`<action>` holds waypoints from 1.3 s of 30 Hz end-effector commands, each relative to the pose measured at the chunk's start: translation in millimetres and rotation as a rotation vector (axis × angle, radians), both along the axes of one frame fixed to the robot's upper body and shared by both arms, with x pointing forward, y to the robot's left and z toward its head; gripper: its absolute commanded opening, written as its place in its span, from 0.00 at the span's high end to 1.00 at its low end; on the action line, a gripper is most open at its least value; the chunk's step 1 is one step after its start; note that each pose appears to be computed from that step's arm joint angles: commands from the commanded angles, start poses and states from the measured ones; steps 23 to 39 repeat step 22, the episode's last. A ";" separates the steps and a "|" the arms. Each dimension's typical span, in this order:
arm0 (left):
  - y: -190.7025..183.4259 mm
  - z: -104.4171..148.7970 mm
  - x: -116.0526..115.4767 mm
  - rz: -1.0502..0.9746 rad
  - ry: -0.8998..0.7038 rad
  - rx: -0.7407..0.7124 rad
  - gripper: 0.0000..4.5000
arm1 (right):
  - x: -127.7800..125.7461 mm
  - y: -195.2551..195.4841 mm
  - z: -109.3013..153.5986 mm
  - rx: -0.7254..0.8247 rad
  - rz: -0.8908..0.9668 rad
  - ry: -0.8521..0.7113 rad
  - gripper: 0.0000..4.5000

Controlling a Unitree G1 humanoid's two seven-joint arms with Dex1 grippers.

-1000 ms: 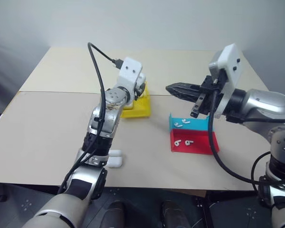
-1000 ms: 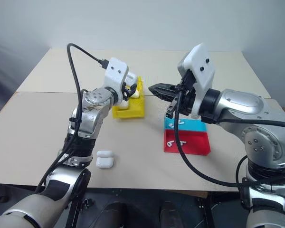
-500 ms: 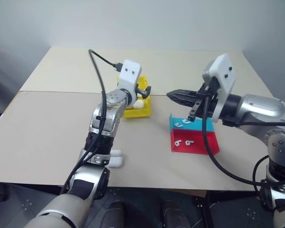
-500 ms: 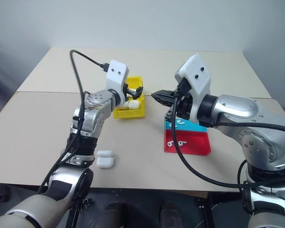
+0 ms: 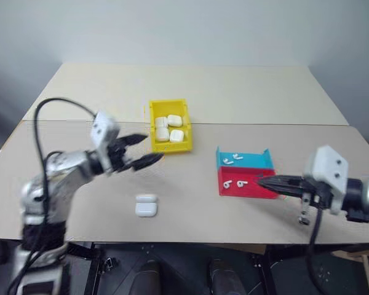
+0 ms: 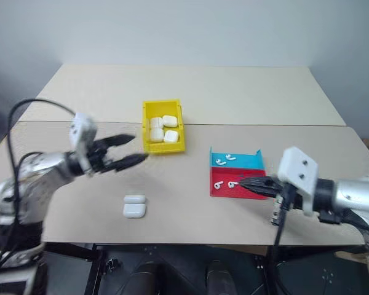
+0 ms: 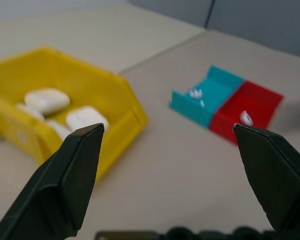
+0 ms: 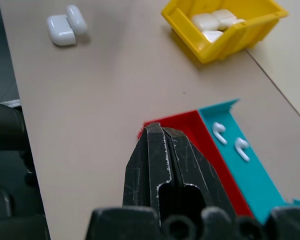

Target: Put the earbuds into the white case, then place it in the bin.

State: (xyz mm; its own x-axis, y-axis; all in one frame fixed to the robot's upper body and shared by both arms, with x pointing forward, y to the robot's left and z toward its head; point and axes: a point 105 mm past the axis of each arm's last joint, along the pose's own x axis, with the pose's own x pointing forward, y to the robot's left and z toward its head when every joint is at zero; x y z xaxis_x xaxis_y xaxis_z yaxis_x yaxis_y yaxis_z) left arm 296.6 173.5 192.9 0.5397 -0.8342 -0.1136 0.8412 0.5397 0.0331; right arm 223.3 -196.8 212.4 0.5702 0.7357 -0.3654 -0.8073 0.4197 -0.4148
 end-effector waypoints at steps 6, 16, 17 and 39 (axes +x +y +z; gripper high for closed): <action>35.2 28.2 -47.3 -0.097 -0.048 0.090 0.00 | -15.4 -63.2 25.8 -0.159 -0.110 -0.113 1.00; 38.2 46.9 -65.4 -0.105 -0.070 0.071 0.00 | -5.0 -63.6 27.7 -0.137 -0.067 -0.118 1.00; 37.6 45.5 -66.2 -0.105 -0.070 0.073 0.00 | -2.8 -63.5 27.4 -0.141 -0.066 -0.115 1.00; 35.2 39.9 -73.8 -0.129 -0.044 0.088 0.00 | 1.8 -62.4 28.3 -0.150 -0.054 -0.108 1.00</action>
